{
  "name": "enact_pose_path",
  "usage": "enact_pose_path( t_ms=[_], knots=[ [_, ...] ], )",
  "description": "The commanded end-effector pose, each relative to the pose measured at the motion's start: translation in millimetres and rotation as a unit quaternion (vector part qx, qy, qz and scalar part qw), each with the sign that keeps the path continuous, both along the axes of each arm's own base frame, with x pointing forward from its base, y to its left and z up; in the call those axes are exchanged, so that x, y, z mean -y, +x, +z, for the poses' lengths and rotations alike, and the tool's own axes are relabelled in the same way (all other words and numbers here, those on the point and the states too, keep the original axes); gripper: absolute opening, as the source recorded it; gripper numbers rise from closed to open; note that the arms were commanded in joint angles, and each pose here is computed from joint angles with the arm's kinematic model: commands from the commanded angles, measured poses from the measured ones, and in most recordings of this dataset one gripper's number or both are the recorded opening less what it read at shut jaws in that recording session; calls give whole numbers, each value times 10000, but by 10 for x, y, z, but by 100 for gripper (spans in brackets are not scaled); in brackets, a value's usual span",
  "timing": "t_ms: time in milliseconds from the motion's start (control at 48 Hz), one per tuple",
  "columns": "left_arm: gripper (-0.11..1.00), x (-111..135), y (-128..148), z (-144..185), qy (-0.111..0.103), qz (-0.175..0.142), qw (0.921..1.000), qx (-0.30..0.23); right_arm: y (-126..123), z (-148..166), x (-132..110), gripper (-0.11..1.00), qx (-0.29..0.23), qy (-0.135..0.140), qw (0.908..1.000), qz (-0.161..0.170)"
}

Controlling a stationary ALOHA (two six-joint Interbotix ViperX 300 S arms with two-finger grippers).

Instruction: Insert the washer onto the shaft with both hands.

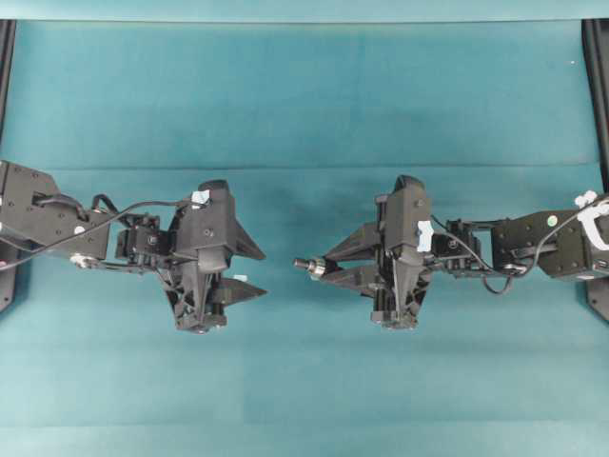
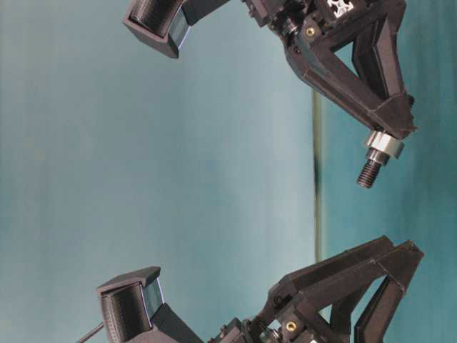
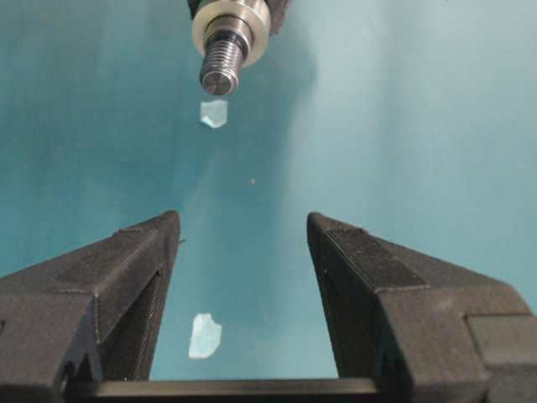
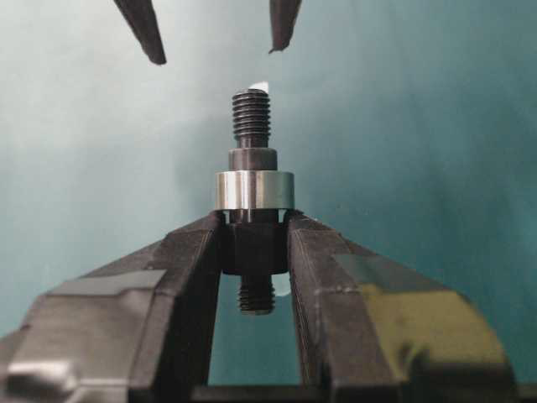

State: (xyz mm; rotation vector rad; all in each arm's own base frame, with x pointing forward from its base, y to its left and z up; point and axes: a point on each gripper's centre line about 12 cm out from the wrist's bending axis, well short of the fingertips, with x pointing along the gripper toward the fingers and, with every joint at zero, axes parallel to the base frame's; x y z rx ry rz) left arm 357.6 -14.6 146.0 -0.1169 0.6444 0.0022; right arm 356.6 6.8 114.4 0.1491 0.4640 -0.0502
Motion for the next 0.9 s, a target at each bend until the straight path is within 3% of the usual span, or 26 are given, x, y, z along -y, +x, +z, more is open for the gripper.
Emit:
enact_pose_path(
  t_ms=[0, 208, 521, 874],
  knots=[
    [65, 12, 23, 63, -11, -11, 9999, 115, 23, 84, -7, 0, 146, 5, 9999, 9],
    [66, 14, 52, 92, -10, -17, 9998, 199, 24, 85, -7, 0, 154, 5, 9999, 9],
    [78, 14, 50, 161, 20, -45, 9993, 362, 23, 84, -7, 0, 146, 12, 9999, 6],
    [77, 12, 15, 262, 22, -47, 9988, 492, 28, 89, -1, 0, 161, 5, 9999, 1]
  ],
)
